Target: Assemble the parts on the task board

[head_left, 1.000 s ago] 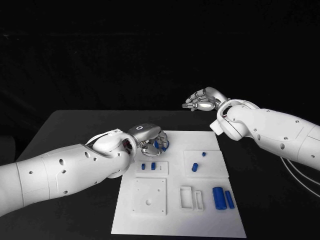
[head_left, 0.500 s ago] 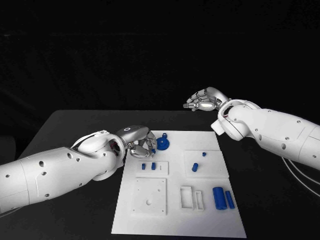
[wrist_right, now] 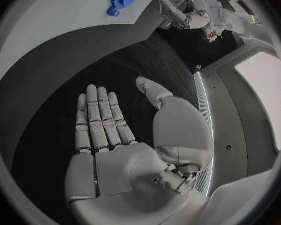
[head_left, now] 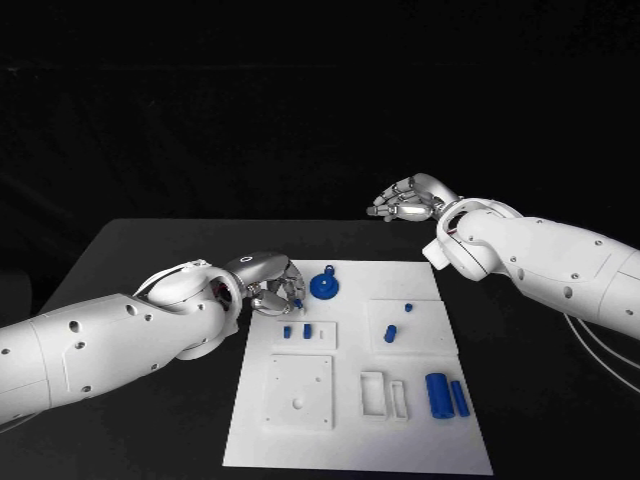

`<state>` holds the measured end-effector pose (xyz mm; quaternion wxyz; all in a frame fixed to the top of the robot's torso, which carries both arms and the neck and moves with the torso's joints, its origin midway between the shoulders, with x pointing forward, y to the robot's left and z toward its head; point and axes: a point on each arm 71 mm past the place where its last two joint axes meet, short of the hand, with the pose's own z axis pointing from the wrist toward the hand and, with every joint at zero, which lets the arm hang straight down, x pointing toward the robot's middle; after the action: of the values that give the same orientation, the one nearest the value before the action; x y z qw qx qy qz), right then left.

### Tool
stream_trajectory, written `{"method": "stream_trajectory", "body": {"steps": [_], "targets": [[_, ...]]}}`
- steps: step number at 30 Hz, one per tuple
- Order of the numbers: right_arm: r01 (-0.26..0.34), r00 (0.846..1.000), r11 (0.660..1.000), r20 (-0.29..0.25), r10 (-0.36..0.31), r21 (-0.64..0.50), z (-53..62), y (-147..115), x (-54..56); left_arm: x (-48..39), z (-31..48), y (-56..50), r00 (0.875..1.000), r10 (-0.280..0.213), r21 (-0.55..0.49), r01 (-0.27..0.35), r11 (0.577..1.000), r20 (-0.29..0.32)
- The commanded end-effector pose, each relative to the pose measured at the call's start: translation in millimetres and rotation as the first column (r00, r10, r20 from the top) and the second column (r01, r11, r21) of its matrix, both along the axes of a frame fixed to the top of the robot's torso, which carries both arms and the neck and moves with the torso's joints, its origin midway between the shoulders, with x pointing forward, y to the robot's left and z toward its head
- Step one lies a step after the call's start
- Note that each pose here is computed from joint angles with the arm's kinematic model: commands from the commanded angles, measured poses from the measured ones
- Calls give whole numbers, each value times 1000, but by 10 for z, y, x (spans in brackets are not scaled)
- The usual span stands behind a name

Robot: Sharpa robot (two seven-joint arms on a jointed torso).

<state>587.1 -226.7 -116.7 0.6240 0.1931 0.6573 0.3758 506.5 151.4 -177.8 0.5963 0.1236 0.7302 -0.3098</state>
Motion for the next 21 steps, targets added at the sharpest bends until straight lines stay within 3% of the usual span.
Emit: {"method": "stream_trajectory", "body": {"steps": [1, 11, 21], "targets": [[-18, 1000, 1000, 1, 18, -2, -1, 13, -5, 6, -28, 5, 1000, 1, 14, -1, 1000, -23], [-19, 1000, 1000, 1, 19, -2, -2, 17, -5, 3, -102, -15, 1000, 1, 12, 0, 1000, -30], [-19, 1000, 1000, 0, 19, -2, -4, 19, -5, 2, -115, -42, 1000, 0, 5, 0, 1000, -27]]}}
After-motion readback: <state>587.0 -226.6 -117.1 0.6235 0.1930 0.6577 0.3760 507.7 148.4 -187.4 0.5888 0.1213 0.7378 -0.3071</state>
